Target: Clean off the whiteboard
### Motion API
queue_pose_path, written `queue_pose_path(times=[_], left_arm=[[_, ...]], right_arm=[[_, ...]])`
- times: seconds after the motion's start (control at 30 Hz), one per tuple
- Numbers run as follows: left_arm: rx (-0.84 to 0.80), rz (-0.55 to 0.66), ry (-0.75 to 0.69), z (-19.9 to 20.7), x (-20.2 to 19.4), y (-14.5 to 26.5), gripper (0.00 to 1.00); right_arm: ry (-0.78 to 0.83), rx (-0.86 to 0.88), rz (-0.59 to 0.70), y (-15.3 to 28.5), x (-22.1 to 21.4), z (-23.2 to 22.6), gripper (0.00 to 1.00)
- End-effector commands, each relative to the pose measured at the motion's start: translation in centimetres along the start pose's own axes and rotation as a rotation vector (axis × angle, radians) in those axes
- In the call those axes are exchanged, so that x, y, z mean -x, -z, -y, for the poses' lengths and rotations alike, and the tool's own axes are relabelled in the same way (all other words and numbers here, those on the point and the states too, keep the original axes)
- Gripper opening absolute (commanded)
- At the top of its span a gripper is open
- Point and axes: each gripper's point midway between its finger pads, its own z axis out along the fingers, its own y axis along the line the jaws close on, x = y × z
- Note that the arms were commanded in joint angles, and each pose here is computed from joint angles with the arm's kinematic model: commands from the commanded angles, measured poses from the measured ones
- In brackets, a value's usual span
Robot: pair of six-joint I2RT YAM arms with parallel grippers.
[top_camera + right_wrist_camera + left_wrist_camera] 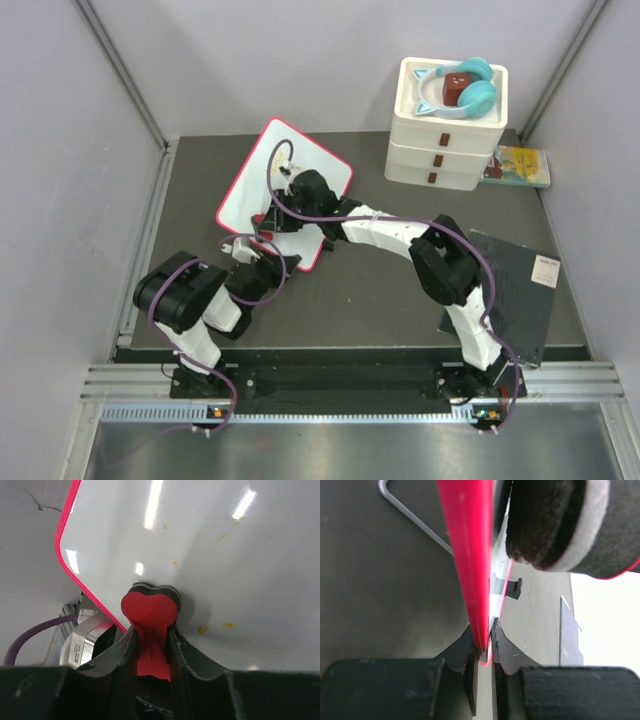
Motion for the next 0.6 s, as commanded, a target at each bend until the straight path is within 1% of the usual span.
queue_pose_path(times=[0.0,0.17,0.37,0.5,0.57], left_arm=[[0.509,-0.246,-0.101,-13.2,-6.0,6.2,0.0],[0.5,-0.225,-0.108,-12.9,-5.7,6.3,0.0],[0.488,-0.214,-0.13,-12.2,-5.2,6.1,0.0],[0.489,-0.215,-0.142,-11.9,-5.0,6.1,0.0],[0.494,-0.217,-0.144,-12.0,-5.0,6.2,0.0]], right_arm=[[-0.026,-0.166,-0.065,-0.1,-1.8,5.5,0.0],[-0.043,-0.256,0.026,1.7,2.9,11.0,0.0],[-0.02,-0.349,0.09,3.5,7.3,15.7,0.0],[-0.042,-0.406,0.087,4.0,8.8,19.3,0.0],[-0.045,-0.407,0.102,4.0,9.8,20.0,0.0]])
